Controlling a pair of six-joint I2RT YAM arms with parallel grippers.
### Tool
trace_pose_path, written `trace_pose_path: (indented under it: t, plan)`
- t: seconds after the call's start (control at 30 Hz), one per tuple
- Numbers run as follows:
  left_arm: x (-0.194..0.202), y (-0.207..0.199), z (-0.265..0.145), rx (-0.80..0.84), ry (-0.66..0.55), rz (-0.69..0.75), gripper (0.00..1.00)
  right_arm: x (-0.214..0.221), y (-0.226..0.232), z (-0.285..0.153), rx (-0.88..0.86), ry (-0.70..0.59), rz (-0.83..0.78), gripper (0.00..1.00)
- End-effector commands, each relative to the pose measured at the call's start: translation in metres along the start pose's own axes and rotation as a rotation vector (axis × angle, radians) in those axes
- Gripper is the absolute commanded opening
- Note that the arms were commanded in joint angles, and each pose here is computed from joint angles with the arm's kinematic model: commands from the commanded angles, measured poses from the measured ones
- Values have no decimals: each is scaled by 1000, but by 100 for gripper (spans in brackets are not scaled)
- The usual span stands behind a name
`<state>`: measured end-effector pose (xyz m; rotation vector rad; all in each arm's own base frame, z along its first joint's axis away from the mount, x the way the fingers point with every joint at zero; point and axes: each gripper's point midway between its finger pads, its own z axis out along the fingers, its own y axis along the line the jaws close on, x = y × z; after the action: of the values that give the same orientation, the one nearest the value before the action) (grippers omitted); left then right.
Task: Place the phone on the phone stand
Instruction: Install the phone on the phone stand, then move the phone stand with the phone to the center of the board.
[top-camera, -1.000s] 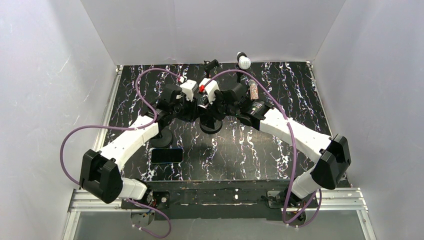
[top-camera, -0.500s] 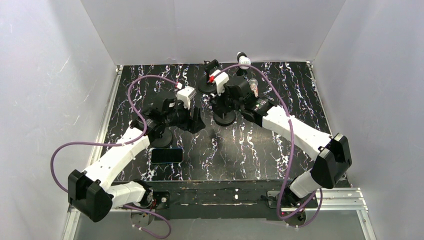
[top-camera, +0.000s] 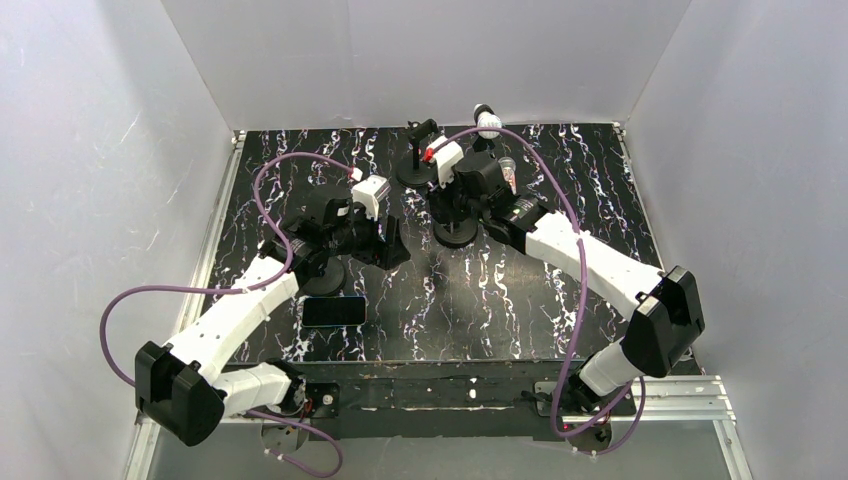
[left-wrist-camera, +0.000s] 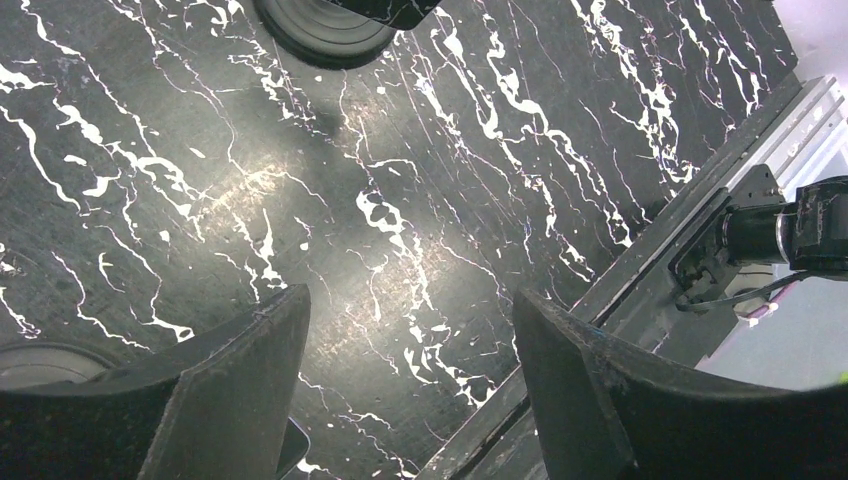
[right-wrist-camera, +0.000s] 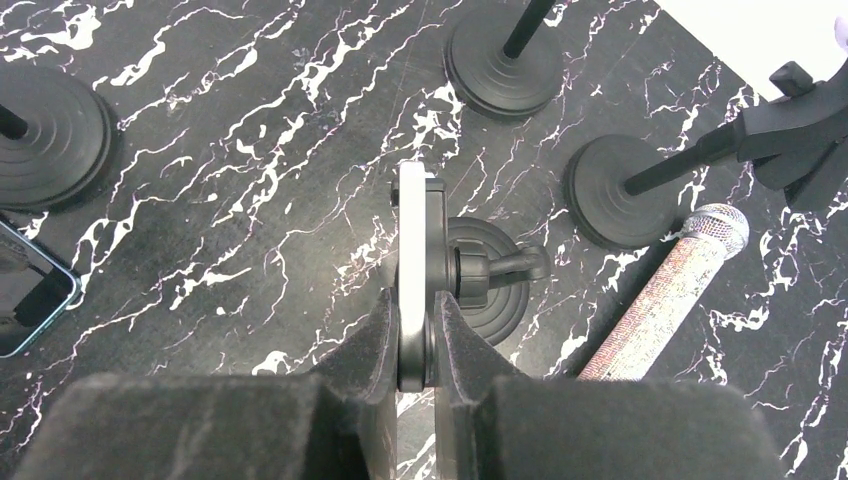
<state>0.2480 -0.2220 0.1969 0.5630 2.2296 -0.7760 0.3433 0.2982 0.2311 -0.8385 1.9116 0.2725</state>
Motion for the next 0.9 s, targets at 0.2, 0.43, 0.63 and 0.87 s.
trace_pose_path:
  t: [0.2,0.43,0.63,0.87]
  plan:
    - [-20,1,-15,-34,-48,45,78,-12,-5,-20,-65,-68,136,51]
    - [-29,-3,-17,-21,-63,66,82,-33,8,-50,-206,-190,179,71]
    - [-45,-10,-21,-2,-86,76,89,-39,-17,-91,-320,-319,393,76]
    - [-74,-18,-27,30,-116,93,98,7,-56,-79,-274,-237,682,75]
